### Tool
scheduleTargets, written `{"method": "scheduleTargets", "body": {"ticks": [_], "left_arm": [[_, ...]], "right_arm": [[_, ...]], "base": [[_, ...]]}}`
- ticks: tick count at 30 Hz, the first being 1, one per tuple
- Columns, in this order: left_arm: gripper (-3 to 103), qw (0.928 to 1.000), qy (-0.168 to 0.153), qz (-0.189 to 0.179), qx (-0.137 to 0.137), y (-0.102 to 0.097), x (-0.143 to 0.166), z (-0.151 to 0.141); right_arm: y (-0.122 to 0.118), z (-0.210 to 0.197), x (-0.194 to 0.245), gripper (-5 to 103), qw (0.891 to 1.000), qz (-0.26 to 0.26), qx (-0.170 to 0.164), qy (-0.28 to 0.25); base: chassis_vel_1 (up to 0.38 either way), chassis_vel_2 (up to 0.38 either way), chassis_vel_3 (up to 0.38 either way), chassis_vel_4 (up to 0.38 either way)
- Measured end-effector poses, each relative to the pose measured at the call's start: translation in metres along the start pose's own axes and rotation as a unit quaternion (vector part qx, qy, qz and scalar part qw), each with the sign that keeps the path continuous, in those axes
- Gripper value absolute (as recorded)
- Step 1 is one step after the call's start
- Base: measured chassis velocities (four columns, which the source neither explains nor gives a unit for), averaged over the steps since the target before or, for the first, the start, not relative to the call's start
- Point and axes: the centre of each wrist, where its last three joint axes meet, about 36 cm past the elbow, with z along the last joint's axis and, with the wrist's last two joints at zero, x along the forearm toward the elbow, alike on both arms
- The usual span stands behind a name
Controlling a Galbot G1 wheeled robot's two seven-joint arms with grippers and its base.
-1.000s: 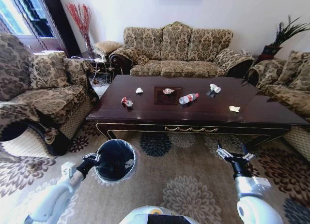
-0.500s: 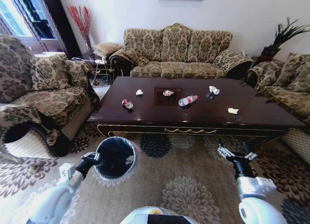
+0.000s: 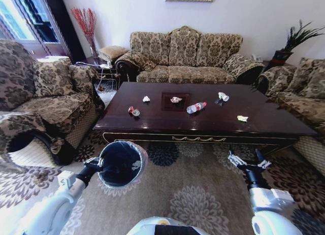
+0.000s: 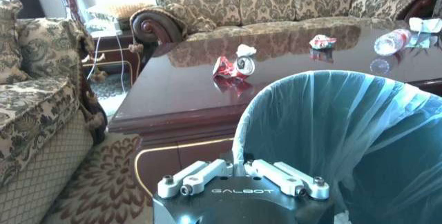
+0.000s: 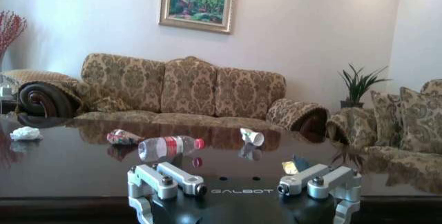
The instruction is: Move to the front of the table and place the trash on the table into the trash bin.
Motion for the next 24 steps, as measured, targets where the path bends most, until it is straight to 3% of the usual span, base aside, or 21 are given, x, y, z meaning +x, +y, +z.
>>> {"method": "scheduleTargets", "body": {"ticks": [8,24], "left_arm": [[2,0.9998,0.017,0.000,-0.013,0.0007,0.0028,-0.0069],[2,0.9999,0.014,-0.002,-0.010,0.0005,0.0036,-0.0098]], "right_arm": [[-0.0015,0.0008,-0.0023,100,1.000,-0.006,0.004,0.000],[-0.0033,0.0029,-0.0066,100,1.000,-0.008,0.004,0.000]], "base": [[0.000,0.000,0.000,0.000],[0.000,0.000,0.000,0.000]]}}
